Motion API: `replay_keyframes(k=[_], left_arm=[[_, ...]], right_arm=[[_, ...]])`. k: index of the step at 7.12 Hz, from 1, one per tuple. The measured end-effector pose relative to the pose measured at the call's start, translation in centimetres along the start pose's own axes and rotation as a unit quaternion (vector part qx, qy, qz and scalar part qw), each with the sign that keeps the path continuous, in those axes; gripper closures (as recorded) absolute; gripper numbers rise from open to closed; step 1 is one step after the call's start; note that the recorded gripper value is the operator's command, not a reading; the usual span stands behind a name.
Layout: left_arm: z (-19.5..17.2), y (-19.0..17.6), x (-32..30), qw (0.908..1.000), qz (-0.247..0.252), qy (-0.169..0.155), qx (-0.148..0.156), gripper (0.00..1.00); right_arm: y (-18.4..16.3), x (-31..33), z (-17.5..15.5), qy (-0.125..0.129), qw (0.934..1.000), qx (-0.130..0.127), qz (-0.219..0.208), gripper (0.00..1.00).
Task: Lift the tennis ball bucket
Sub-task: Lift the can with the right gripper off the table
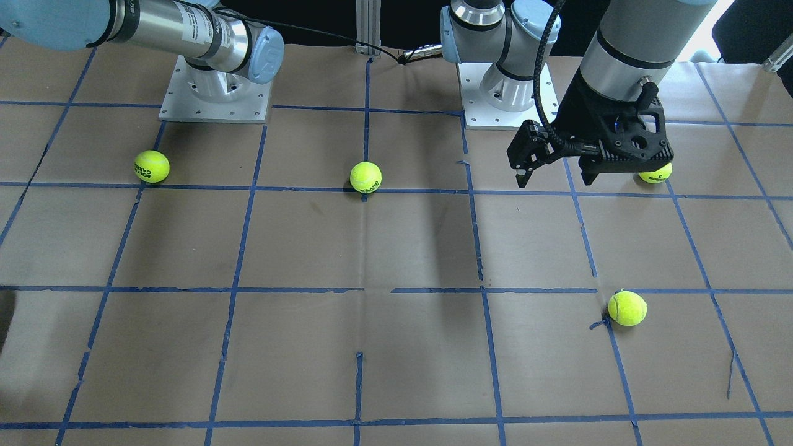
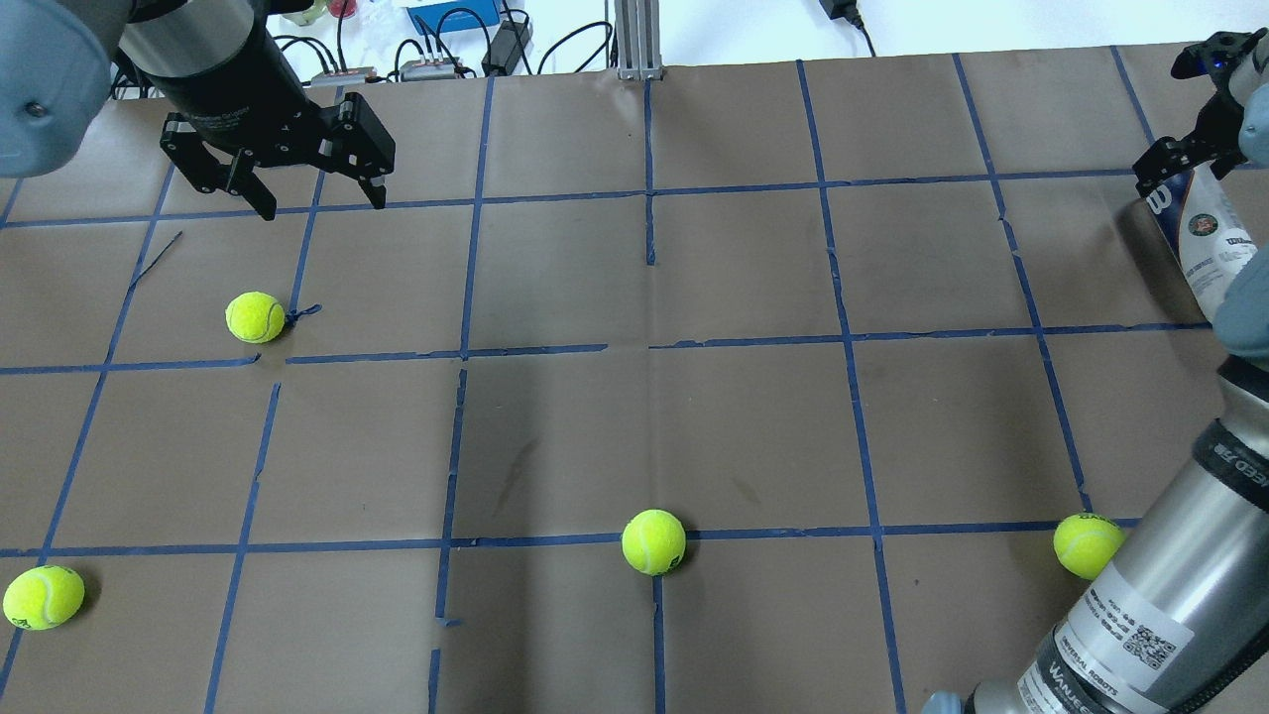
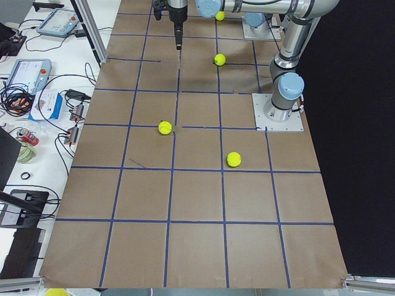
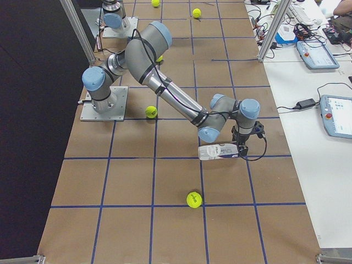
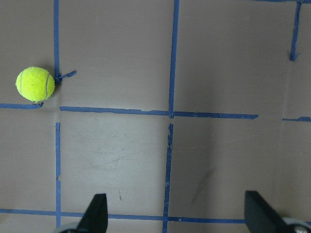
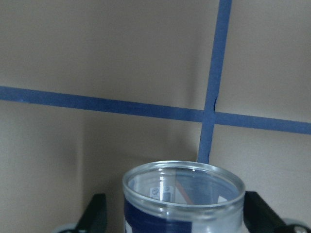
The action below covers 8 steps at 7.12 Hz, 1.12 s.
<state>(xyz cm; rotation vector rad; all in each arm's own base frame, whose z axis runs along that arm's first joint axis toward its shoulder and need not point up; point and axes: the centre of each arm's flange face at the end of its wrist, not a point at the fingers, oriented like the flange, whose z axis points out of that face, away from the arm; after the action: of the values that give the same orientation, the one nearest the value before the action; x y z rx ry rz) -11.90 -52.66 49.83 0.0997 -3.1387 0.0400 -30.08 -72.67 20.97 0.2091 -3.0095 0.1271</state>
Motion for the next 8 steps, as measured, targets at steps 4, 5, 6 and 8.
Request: replay_keyframes(k=[4, 5, 6, 8], left_arm=[[0.0, 0.0, 0.0, 1.0, 0.0, 0.0, 0.0, 0.0], [0.0, 0.0, 0.0, 1.0, 0.0, 0.0, 0.0, 0.0], [0.0, 0.0, 0.0, 1.0, 0.0, 0.0, 0.0, 0.0], [0.0, 0.0, 0.0, 1.0, 0.0, 0.0, 0.0, 0.0]], right_arm=[[1.5, 1.2, -0.3, -0.01, 0.9996, 0.003, -0.027, 0.48], [1.4, 0.9, -2.5, -0.018, 0.9991, 0.016, -0.037, 0.48], [0.8, -0.4, -5.2, -0.038, 0.9973, 0.036, -0.052, 0.49], [-1.6, -7.1, -10.6, -0.076, 0.9853, 0.08, -0.13, 0.5]])
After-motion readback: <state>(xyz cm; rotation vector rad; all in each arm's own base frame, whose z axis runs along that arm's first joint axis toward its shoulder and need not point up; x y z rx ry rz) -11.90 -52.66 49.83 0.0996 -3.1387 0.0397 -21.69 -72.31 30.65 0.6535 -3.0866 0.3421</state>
